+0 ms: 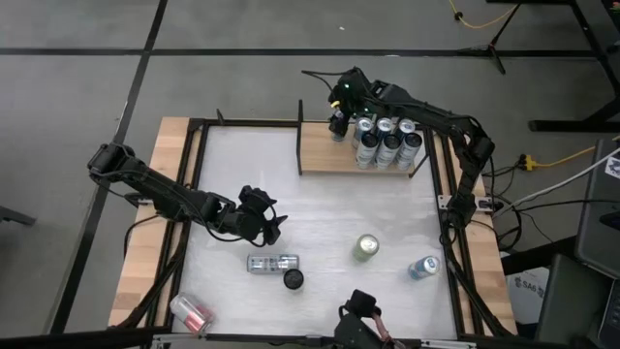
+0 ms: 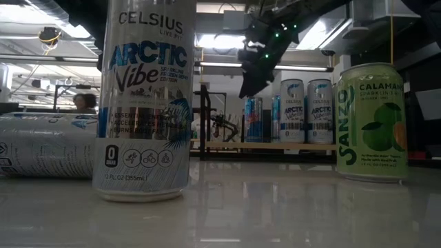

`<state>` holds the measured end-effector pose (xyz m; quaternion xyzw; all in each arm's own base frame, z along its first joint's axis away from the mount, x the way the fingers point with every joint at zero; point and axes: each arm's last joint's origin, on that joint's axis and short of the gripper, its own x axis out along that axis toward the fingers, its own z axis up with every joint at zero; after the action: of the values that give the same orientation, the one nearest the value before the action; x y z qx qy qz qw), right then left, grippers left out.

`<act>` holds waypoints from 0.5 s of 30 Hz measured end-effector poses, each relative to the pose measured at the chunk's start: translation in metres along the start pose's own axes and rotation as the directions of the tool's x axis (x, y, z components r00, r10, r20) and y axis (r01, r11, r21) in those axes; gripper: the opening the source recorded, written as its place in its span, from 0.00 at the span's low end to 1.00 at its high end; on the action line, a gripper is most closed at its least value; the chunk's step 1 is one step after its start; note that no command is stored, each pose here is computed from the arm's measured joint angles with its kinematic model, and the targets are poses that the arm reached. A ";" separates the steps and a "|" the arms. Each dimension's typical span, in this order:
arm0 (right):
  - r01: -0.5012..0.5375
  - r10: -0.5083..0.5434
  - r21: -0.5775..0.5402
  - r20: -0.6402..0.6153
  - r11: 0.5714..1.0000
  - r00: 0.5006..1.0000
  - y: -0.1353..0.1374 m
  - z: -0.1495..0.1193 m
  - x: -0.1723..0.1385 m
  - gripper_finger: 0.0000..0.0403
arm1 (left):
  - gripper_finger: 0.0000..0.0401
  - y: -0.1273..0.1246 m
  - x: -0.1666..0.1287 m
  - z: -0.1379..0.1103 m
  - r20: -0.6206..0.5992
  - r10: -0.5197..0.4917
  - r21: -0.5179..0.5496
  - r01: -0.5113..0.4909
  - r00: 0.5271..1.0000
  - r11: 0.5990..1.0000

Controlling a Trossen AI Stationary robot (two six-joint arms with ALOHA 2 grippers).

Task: Place canned beverage on shelf
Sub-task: Put the blue soda can on the shelf aligned with the other blue soda cans

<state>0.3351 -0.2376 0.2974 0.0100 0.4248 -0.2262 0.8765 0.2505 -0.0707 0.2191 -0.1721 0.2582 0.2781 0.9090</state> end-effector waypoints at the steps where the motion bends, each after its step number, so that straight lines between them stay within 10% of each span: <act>1: -0.004 0.005 0.008 -0.014 1.000 1.000 0.000 -0.002 0.004 0.78 | 0.70 0.000 0.000 0.000 0.000 0.000 0.000 0.000 1.000 1.000; 15: 0.000 0.000 -0.002 -0.105 1.000 0.995 0.002 -0.010 0.012 0.69 | 0.70 0.000 0.000 0.000 0.000 0.000 0.000 0.000 1.000 1.000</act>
<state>0.3345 -0.2380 0.2817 0.0211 0.4703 -0.2251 0.8530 0.2506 -0.0706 0.2191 -0.1721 0.2582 0.2783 0.9090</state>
